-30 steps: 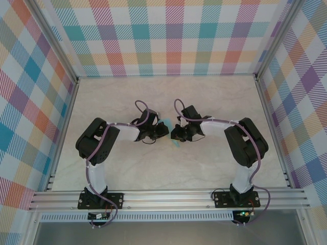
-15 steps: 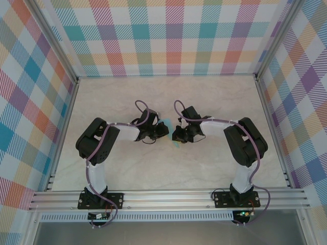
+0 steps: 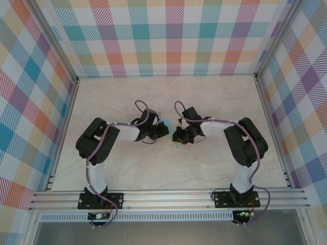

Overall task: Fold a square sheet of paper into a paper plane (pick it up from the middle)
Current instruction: Fold the wing for the fifth time at the center of the table.

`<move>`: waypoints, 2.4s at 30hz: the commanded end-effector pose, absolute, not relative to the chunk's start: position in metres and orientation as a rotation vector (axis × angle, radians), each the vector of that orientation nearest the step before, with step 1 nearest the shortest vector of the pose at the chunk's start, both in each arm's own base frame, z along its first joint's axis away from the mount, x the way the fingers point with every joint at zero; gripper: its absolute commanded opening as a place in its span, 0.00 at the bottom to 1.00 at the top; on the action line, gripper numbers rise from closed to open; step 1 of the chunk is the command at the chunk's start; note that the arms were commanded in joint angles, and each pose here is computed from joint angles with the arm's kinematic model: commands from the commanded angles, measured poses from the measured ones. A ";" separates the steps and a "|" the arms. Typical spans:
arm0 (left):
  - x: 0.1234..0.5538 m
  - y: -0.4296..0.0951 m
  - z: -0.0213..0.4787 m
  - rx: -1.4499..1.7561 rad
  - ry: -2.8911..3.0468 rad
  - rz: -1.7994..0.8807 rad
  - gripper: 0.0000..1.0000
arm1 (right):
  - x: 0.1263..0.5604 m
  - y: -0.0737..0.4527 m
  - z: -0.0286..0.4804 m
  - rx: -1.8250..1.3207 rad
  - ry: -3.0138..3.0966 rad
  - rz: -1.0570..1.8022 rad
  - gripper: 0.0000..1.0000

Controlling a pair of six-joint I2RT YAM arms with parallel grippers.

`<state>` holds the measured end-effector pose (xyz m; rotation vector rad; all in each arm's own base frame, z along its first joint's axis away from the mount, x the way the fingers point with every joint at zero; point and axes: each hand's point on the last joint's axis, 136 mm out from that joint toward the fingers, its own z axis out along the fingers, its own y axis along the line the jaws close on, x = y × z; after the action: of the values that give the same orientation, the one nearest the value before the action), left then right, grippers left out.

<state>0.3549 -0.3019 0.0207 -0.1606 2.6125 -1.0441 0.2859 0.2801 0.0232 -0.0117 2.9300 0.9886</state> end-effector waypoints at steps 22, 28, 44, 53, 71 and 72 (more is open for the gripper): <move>0.327 -0.278 -0.043 -0.240 2.815 -0.825 0.10 | 0.253 0.261 0.024 -0.087 3.007 0.940 0.12; 0.328 -0.279 -0.043 -0.240 2.815 -0.825 0.10 | 0.244 0.257 0.008 -0.089 3.060 0.930 0.12; 0.328 -0.280 -0.042 -0.240 2.816 -0.829 0.10 | 0.255 0.268 0.051 -0.168 2.919 0.969 0.14; 0.326 -0.279 -0.044 -0.239 2.821 -0.830 0.10 | 0.259 0.282 0.038 -0.183 2.953 0.973 0.13; 0.324 -0.279 -0.044 -0.232 2.824 -0.837 0.10 | 0.237 0.251 0.003 0.015 3.021 1.024 0.11; 0.324 -0.279 -0.044 -0.233 2.823 -0.836 0.10 | 0.237 0.250 0.006 0.015 3.017 1.044 0.11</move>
<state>0.3550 -0.3021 0.0200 -0.1651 2.6281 -1.0363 0.2554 0.2663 0.0148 -0.0610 2.9393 1.0513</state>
